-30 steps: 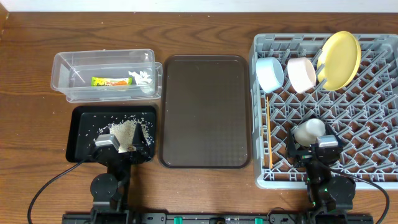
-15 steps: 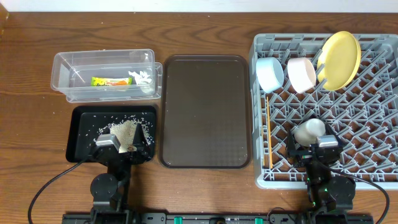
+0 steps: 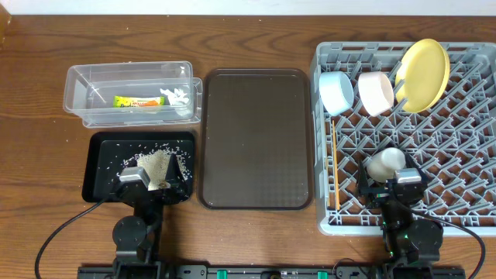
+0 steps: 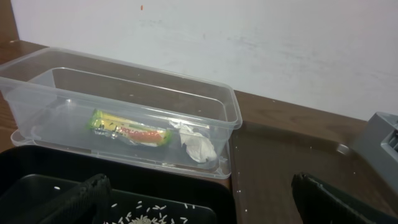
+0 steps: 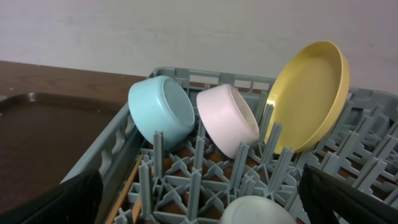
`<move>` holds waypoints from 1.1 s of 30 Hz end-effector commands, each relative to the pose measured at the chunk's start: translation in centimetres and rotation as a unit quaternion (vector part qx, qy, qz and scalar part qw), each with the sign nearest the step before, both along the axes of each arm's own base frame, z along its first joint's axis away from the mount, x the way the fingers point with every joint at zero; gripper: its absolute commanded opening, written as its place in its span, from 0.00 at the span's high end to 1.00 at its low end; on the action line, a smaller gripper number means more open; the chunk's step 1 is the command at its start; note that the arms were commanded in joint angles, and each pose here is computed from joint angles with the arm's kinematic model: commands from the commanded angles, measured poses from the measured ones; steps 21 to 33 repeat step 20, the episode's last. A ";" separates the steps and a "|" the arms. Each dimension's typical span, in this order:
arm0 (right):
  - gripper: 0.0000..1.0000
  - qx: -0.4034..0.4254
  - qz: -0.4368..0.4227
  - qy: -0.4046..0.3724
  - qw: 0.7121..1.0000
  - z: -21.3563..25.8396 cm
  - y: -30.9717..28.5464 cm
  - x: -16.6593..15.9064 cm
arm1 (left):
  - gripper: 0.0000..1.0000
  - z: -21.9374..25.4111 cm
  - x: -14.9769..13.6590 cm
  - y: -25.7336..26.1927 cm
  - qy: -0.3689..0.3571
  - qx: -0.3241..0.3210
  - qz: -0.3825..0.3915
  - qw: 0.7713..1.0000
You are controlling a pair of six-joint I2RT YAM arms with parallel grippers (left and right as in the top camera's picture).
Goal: Sort waste into correct bins and load items into the dishwasher rack
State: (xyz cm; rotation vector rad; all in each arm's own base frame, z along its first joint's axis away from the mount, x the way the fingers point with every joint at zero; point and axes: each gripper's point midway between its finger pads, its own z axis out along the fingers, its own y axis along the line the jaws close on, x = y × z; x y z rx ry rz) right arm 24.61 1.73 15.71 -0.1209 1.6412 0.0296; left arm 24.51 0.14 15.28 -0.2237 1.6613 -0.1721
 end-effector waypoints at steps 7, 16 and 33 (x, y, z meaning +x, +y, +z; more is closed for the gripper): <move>0.01 -0.004 0.003 0.001 1.000 -0.1 0.1 0.0 | 0.05 -1.7 -0.1 0.4 0.027 0.006 0.009 1.000; 0.01 -0.004 0.003 0.000 1.000 -0.1 0.1 0.0 | 0.05 -1.7 -0.1 0.4 0.027 0.006 0.009 1.000; 0.01 -0.004 0.003 0.000 1.000 -0.1 0.1 0.0 | 0.05 -1.7 -0.1 0.4 0.027 0.006 0.009 1.000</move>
